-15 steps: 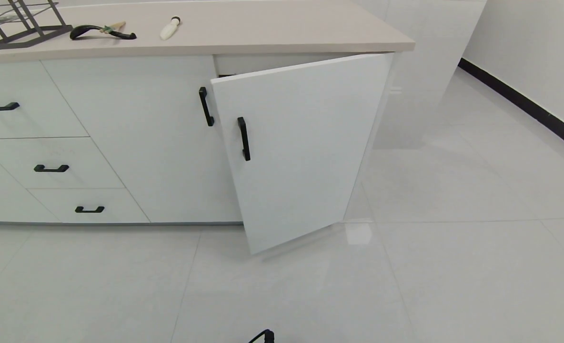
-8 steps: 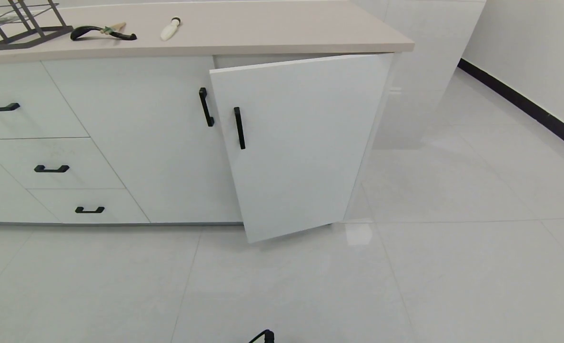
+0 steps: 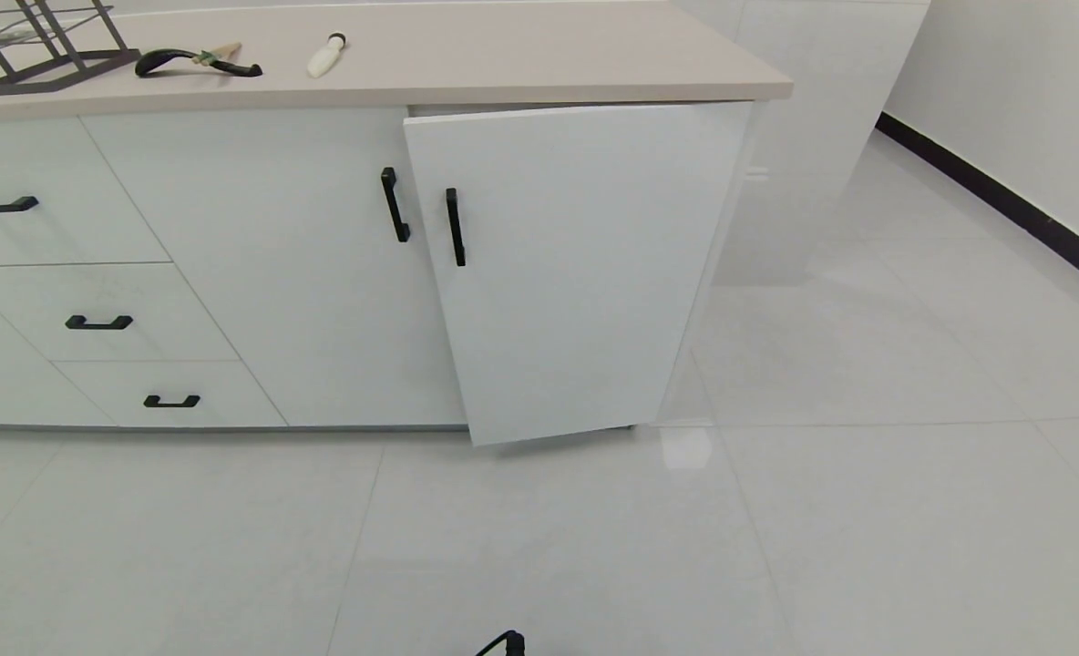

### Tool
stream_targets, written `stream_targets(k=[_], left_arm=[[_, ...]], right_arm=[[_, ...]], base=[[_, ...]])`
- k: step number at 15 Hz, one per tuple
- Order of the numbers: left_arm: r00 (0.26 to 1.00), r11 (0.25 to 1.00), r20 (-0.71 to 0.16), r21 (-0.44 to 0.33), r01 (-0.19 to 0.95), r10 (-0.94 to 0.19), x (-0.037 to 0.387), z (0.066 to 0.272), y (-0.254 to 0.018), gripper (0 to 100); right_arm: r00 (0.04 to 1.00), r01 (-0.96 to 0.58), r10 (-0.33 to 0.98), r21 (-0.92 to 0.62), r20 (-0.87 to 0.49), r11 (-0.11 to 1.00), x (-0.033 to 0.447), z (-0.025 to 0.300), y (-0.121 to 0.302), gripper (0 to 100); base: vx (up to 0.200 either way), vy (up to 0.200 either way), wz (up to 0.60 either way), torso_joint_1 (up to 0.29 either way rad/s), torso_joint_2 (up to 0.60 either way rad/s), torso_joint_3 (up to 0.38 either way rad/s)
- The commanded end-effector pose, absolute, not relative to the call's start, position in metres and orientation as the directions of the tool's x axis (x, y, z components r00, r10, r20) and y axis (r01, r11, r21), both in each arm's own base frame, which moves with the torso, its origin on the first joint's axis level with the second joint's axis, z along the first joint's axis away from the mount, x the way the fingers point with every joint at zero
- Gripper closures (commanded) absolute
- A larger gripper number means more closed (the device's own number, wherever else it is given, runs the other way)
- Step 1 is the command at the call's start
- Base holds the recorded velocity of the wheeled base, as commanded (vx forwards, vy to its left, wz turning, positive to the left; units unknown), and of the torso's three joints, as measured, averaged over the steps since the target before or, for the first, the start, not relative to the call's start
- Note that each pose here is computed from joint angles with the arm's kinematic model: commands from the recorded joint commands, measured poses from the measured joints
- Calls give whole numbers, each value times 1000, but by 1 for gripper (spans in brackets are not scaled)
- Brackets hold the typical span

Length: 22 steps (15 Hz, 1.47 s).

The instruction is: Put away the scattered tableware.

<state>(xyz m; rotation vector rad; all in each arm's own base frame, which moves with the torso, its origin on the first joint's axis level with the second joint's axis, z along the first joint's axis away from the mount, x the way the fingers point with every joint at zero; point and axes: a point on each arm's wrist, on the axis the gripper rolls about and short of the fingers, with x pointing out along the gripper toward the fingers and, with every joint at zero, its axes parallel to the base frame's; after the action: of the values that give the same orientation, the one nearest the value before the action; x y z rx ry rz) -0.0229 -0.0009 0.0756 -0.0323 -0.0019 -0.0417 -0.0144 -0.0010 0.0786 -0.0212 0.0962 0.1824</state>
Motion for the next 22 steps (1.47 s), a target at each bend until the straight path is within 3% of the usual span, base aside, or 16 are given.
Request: stream_targets(k=[1, 11, 19, 22], left_arm=[[999, 999, 2, -32, 41, -41, -23, 76, -1, 0], [999, 999, 0, -31, 43, -43, -23, 75, -1, 0], [999, 999, 2, -31, 43, -43, -23, 76, -1, 0], [999, 999, 2, -31, 43, -43, -23, 76, -1, 0]], right_arm=[[980, -172, 170, -5, -104, 985, -14, 78, -1, 100], [980, -169, 169, 4, -110, 986, -14, 78, -1, 100], [980, -169, 169, 2, -110, 986, -14, 78, -1, 100], [980, -169, 169, 4, -110, 986, -14, 78, -1, 100]], base=[[0, 0, 0, 0, 0, 0], [180, 180, 0, 3, 2, 2], [0, 200, 0, 2, 1, 1], [0, 200, 600, 4, 2, 1]])
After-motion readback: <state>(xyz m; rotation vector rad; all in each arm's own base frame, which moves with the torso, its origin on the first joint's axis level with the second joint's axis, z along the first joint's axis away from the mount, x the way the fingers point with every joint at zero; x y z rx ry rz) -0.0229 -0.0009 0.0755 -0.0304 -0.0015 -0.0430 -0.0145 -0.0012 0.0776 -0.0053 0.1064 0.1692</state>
